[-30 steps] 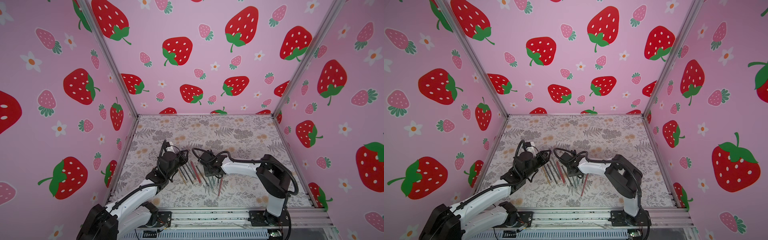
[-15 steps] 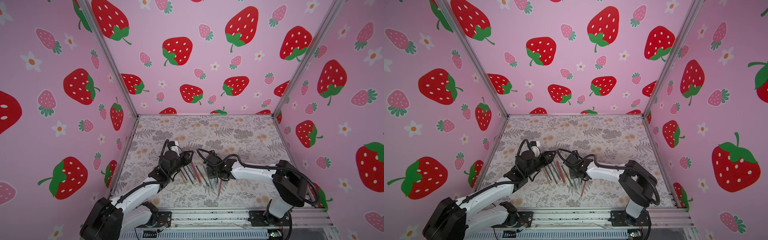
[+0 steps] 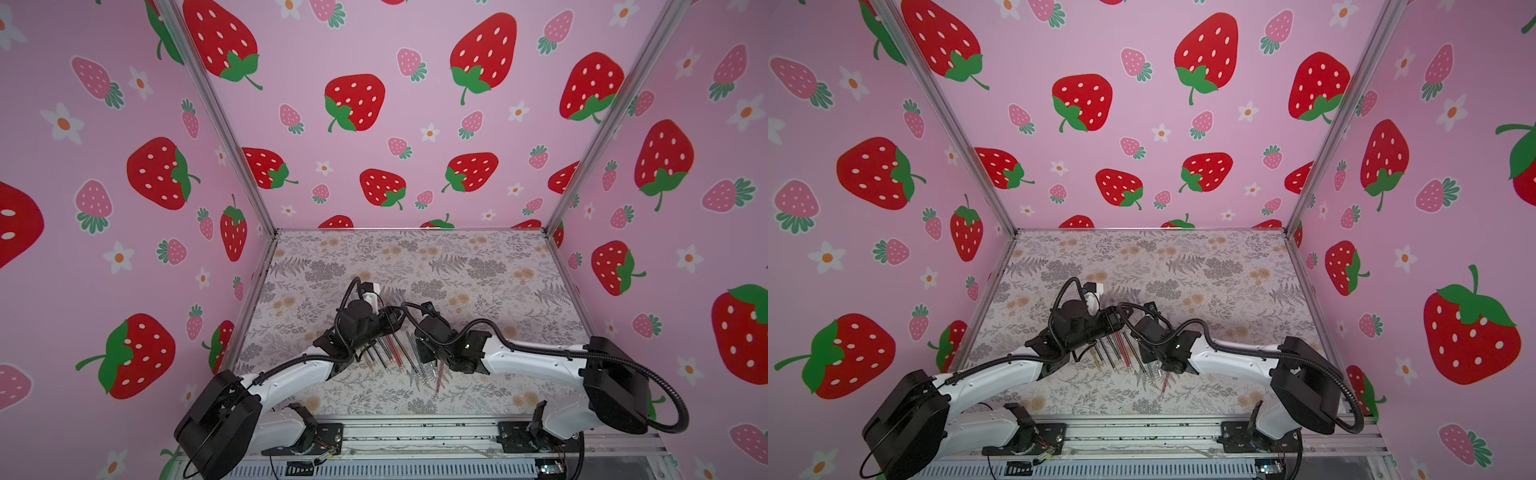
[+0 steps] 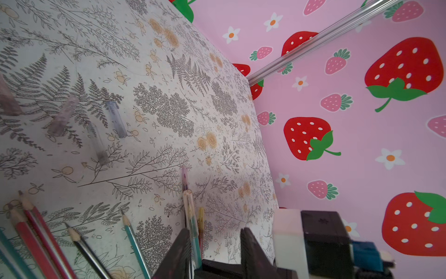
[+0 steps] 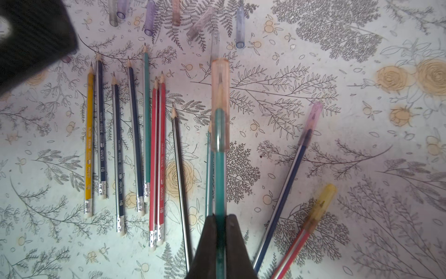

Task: Remove the protective cover of the pencils
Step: Remove the protective sleeve from the pencil.

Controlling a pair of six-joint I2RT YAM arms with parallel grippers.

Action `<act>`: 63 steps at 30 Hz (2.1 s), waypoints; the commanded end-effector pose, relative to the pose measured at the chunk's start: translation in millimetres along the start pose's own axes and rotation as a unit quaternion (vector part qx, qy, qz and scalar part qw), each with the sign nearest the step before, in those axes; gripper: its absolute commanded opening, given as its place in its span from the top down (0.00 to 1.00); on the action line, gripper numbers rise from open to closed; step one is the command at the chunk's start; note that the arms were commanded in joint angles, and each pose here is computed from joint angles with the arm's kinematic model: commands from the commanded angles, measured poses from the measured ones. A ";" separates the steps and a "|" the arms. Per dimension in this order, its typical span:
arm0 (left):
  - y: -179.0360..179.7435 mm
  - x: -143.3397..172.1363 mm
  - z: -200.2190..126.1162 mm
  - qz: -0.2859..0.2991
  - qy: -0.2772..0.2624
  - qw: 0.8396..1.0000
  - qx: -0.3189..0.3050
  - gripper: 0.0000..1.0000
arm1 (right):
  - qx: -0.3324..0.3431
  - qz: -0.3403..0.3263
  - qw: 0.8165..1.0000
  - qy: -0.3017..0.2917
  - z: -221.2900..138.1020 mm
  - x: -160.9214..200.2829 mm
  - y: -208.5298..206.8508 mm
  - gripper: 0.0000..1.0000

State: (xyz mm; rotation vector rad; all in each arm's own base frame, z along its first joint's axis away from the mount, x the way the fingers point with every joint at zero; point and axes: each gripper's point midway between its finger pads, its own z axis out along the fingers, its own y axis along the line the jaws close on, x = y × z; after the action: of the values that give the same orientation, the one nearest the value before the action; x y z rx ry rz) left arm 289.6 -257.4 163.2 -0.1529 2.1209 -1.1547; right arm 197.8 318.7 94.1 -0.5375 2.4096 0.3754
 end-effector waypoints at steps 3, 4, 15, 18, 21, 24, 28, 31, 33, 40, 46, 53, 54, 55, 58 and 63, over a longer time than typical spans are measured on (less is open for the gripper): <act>-17.4 -10.9 4.8 0.009 -0.014 1.000 0.013 0.62 | -0.002 0.006 0.999 -0.040 -16.2 -17.1 0.0 1.00; -17.1 -9.1 5.8 0.009 -0.011 1.000 0.013 0.62 | -0.003 0.005 0.999 -0.040 -16.5 -16.9 0.6 1.00; -19.7 -3.1 18.5 0.014 -0.009 1.000 0.009 0.63 | -0.017 -0.015 0.998 -0.056 -22.3 -15.9 20.1 1.00; -20.7 0.3 22.0 0.011 -0.003 1.000 0.009 0.65 | -0.019 -0.019 0.998 -0.058 -25.3 -17.2 23.3 1.00; -18.8 4.0 23.4 0.010 -0.001 1.000 0.006 0.68 | -0.020 -0.020 0.998 -0.057 -24.4 -14.9 24.9 1.00; -16.7 6.0 23.4 0.007 0.000 1.000 0.003 0.73 | -0.019 -0.022 0.998 -0.059 -25.0 -12.9 26.5 1.00; -17.7 4.7 22.0 0.008 -0.003 1.000 0.004 0.73 | -0.019 -0.024 0.997 -0.068 -30.3 -14.5 26.9 1.00; -17.4 5.5 22.0 0.006 -0.002 1.000 0.003 0.74 | -0.020 -0.024 0.997 -0.071 -34.0 -16.0 26.8 1.00; -18.0 7.2 22.7 0.007 0.000 1.000 0.003 0.74 | -0.022 -0.025 0.997 -0.073 -35.2 -16.4 27.4 1.00; -18.7 9.9 26.4 0.005 0.005 1.000 0.005 0.85 | -0.019 -0.030 0.997 -0.073 -32.9 -14.5 30.5 1.00; -17.6 10.1 26.3 0.000 0.004 1.000 0.004 0.91 | -0.016 -0.030 0.997 -0.075 -34.2 -15.5 30.0 0.93; -13.6 10.9 24.0 0.001 0.002 1.000 -0.004 0.98 | -0.001 -0.019 0.997 -0.077 -31.0 -10.2 20.8 0.72; -14.0 10.4 23.9 0.000 0.003 1.000 -0.005 0.98 | 0.000 -0.021 0.997 -0.077 -30.4 -9.8 20.6 0.70; -14.9 10.2 24.1 0.000 0.004 1.000 -0.005 0.99 | 0.001 -0.021 0.997 -0.078 -30.3 -10.1 20.7 0.69; -15.1 10.2 24.7 -0.003 0.005 1.000 -0.005 1.00 | 0.007 -0.023 0.997 -0.078 -28.1 -10.0 19.7 0.66; -12.2 12.3 23.8 -0.006 0.007 1.000 -0.008 1.00 | -0.001 -0.026 0.997 -0.070 -22.8 -7.5 25.3 0.66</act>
State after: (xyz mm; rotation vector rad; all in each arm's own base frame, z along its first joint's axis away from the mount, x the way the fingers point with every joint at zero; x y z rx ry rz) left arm 287.4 -282.7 142.7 -0.1600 2.1880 -1.1331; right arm 179.4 331.1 121.7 -0.5626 2.2607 0.3795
